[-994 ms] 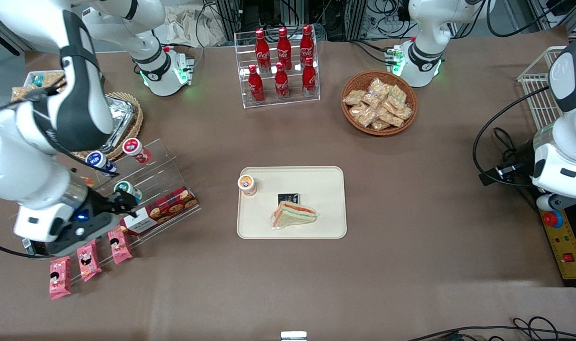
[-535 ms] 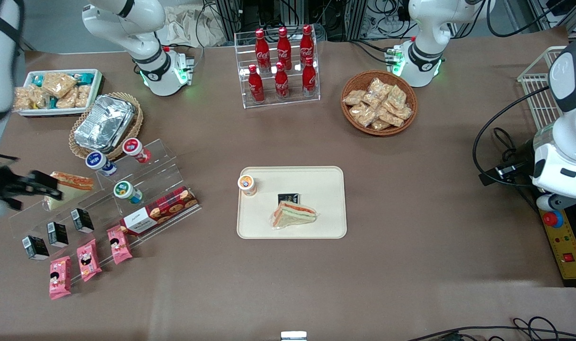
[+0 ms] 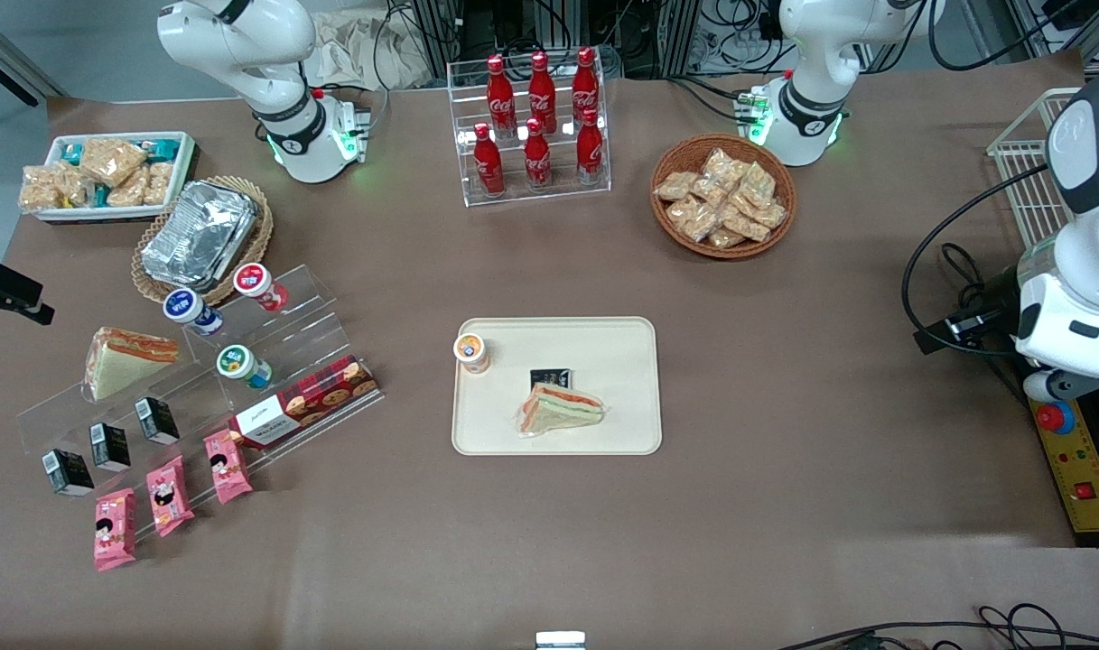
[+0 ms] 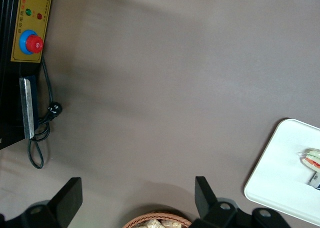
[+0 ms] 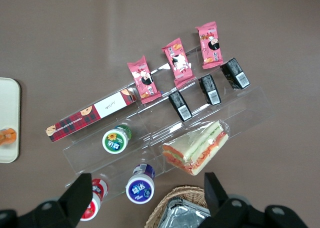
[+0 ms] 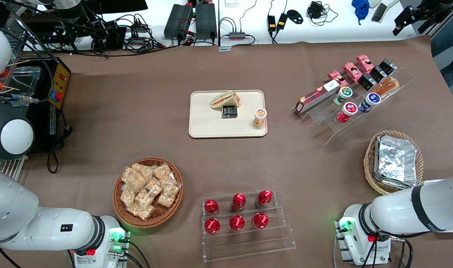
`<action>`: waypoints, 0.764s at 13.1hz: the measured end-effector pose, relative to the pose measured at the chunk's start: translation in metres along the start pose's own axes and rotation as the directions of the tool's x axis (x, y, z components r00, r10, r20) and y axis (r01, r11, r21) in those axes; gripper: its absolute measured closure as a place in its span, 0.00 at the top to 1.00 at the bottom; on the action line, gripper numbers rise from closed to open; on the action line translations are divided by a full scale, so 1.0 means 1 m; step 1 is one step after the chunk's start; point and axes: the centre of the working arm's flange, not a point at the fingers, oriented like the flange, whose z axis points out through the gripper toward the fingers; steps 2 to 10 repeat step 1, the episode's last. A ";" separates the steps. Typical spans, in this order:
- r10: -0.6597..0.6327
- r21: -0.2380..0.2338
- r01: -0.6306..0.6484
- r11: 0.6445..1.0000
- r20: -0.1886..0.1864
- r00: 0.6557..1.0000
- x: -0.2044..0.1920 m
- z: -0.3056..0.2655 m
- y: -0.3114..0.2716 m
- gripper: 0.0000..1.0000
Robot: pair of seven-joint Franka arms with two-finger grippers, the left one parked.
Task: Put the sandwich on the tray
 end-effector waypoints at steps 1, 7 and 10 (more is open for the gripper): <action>-0.001 0.001 0.001 1.000 0.003 1.000 0.000 0.001 -0.001 1.00; -0.001 0.001 0.001 1.000 0.003 1.000 0.000 0.001 -0.001 1.00; -0.001 0.001 0.001 1.000 0.003 1.000 0.000 0.001 -0.001 1.00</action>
